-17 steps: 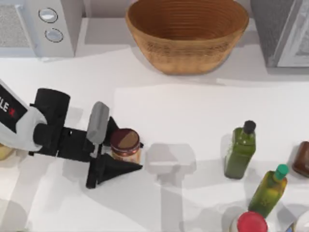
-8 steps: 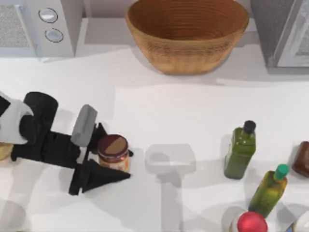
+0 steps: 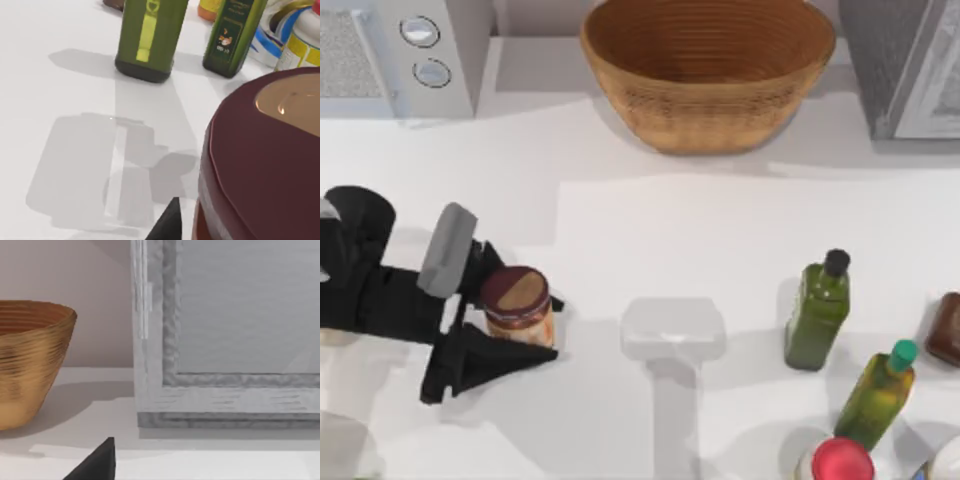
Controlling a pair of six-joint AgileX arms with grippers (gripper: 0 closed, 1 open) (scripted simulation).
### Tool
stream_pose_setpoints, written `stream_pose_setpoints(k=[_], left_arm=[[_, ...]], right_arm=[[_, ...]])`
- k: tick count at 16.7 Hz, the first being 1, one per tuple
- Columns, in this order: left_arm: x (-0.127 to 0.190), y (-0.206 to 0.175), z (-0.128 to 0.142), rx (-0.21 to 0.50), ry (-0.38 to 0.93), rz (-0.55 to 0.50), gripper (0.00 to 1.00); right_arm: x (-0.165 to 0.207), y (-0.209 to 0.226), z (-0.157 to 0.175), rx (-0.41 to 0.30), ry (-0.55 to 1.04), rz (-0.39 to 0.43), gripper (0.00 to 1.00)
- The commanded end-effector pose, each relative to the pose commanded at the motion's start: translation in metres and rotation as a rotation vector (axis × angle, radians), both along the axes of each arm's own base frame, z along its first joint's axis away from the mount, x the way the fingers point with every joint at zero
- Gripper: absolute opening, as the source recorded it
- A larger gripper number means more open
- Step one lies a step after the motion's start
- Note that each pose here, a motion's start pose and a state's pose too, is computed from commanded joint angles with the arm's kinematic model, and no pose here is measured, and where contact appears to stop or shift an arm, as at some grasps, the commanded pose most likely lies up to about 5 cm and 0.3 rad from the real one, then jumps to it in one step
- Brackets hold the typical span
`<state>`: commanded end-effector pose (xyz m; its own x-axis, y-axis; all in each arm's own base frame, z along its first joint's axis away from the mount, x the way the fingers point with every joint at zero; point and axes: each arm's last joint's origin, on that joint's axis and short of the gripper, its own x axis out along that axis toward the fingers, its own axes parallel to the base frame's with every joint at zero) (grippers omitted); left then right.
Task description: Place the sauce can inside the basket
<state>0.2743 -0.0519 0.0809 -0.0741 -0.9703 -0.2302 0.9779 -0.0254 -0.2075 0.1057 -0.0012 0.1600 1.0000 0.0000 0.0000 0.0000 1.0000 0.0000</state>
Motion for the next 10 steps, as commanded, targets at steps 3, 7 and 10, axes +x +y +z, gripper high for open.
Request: stream_pose_setpoints(k=[3, 7, 10], left_arm=[[-0.006, 0.011, 0.011, -0.013, -0.030, 0.022, 0.00], [-0.015, 0.027, 0.026, -0.028, -0.085, 0.065, 0.00], [-0.023, 0.044, 0.040, -0.031, -0.163, 0.116, 0.00]], right_arm=[[0.000, 0.000, 0.000, 0.000, 0.000, 0.000, 1.00], [0.000, 0.000, 0.000, 0.000, 0.000, 0.000, 1.00], [0.000, 0.000, 0.000, 0.000, 0.000, 0.000, 1.00]])
